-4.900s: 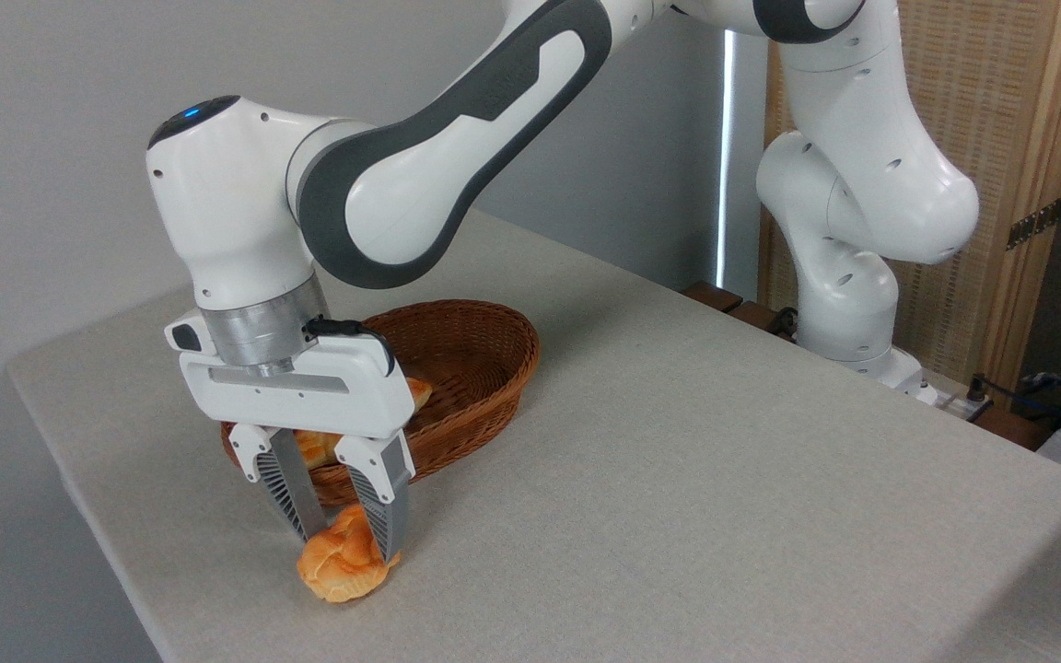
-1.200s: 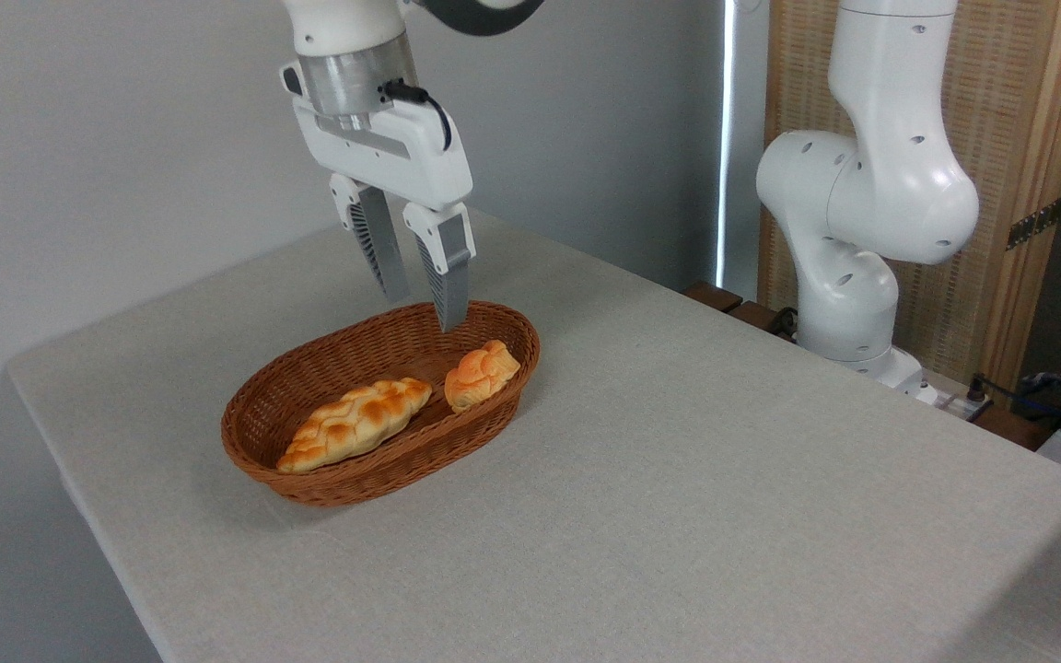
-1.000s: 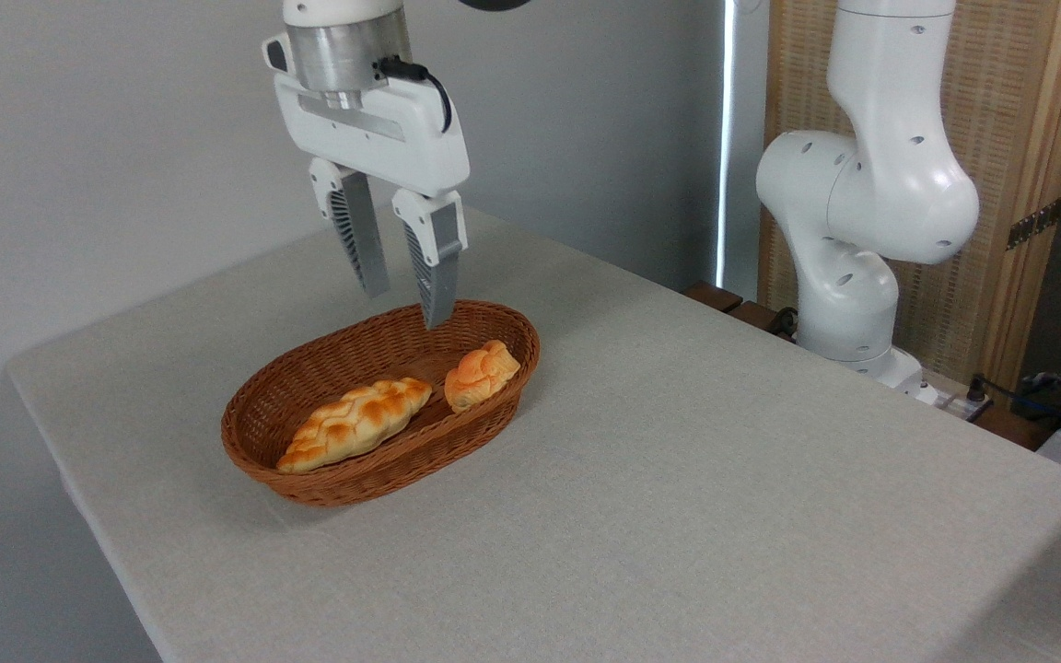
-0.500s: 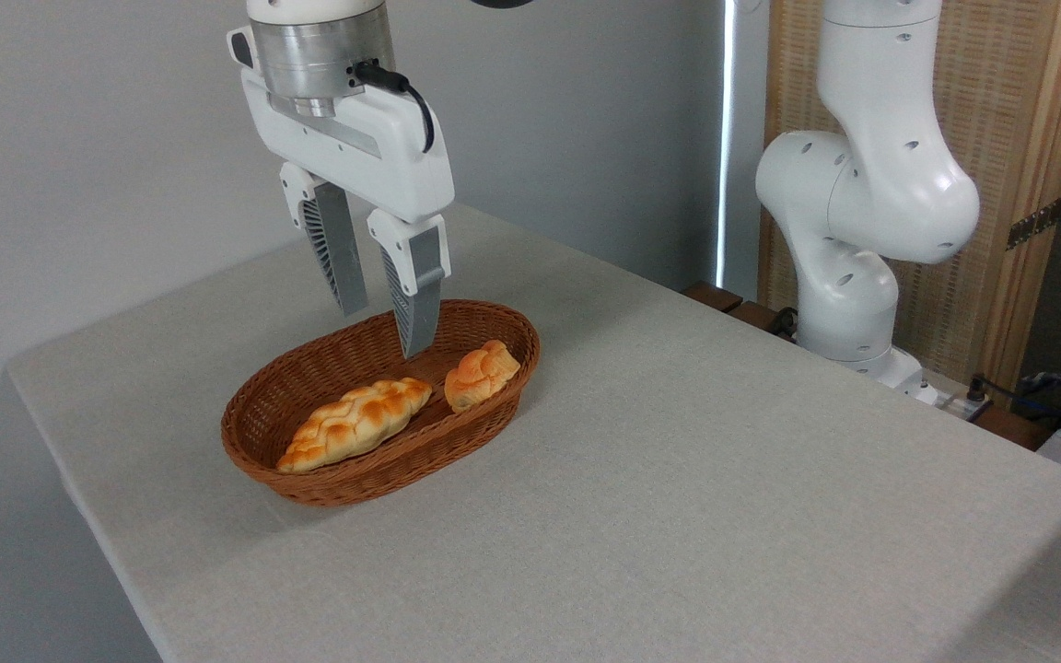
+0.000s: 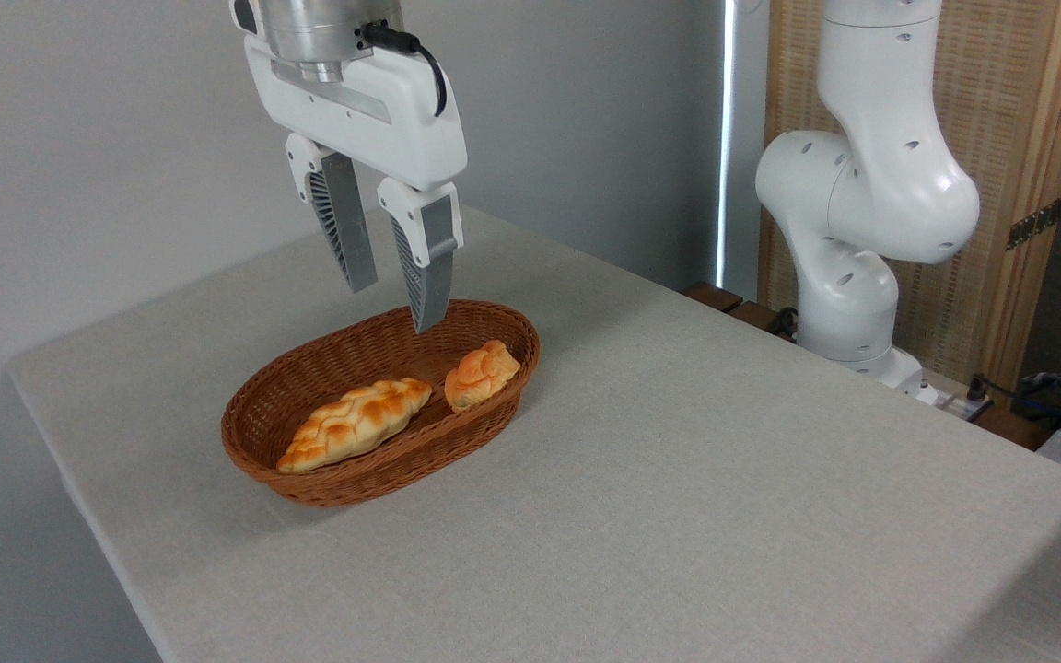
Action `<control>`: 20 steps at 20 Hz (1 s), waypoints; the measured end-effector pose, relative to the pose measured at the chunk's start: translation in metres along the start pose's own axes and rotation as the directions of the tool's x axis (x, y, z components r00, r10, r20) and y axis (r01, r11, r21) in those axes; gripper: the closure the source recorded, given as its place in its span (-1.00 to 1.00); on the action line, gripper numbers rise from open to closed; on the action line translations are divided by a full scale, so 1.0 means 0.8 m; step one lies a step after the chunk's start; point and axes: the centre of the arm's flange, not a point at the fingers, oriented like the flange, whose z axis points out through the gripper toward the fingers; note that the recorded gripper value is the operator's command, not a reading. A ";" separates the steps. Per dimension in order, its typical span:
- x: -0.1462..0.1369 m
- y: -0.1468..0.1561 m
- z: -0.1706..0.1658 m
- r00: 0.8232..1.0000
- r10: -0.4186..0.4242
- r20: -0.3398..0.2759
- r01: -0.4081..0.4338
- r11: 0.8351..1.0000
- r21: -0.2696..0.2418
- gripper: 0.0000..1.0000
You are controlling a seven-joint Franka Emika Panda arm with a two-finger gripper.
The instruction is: Put bread into the basket
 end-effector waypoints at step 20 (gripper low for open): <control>-0.011 0.001 -0.005 0.999 0.003 0.038 -0.003 1.000 0.007 -1.00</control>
